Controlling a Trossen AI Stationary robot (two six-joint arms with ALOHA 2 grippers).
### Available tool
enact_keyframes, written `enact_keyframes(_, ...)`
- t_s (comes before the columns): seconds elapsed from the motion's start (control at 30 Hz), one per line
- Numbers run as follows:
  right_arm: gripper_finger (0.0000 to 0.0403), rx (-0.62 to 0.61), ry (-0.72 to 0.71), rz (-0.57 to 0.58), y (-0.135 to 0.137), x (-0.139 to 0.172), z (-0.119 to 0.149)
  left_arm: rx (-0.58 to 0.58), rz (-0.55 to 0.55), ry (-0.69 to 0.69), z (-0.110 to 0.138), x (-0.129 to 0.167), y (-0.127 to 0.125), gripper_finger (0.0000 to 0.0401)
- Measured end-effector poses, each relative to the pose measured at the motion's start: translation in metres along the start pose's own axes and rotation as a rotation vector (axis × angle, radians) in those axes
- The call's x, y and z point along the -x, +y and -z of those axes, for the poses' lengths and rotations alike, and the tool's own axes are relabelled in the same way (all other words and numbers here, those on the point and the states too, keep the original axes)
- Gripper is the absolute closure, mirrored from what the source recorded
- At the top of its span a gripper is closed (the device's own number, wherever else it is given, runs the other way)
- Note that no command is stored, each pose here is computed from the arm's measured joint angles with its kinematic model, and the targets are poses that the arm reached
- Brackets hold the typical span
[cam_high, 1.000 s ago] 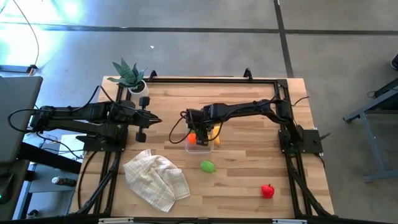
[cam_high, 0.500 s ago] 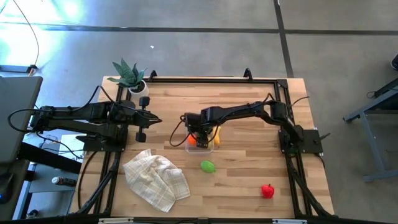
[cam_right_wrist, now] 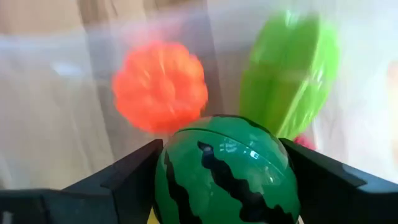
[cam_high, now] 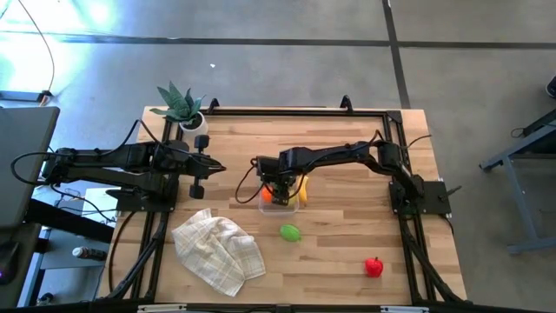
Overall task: Pick and placing Produce into tupperware
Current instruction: Put the green watermelon into the transparent bin
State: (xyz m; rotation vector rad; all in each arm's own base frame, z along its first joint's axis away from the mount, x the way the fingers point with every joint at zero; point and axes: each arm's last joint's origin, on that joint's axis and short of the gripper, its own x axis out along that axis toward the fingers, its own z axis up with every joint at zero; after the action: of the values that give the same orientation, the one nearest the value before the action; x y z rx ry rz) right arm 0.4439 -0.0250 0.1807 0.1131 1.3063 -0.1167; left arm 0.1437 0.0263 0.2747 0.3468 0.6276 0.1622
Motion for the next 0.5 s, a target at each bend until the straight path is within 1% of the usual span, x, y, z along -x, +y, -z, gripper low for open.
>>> enact_keyframes(0.1,0.0102,0.013,-0.025,-0.002,0.000,0.005,-0.004,0.000,0.000,0.000,0.000,0.000,0.000,0.0398)
enact_keyframes(0.27,0.0102,0.027,-0.020,-0.005,0.000,0.000,-0.002,0.000,0.000,0.000,0.000,0.000,0.000,0.0398)
enact_keyframes(0.33,0.0102,0.026,0.012,-0.003,0.000,-0.003,0.003,0.000,0.000,0.000,0.000,0.000,0.000,0.0398)
enact_keyframes(0.5,0.0102,0.018,0.041,-0.004,-0.001,-0.011,0.010,0.000,0.000,0.000,0.000,0.000,0.000,0.0398)
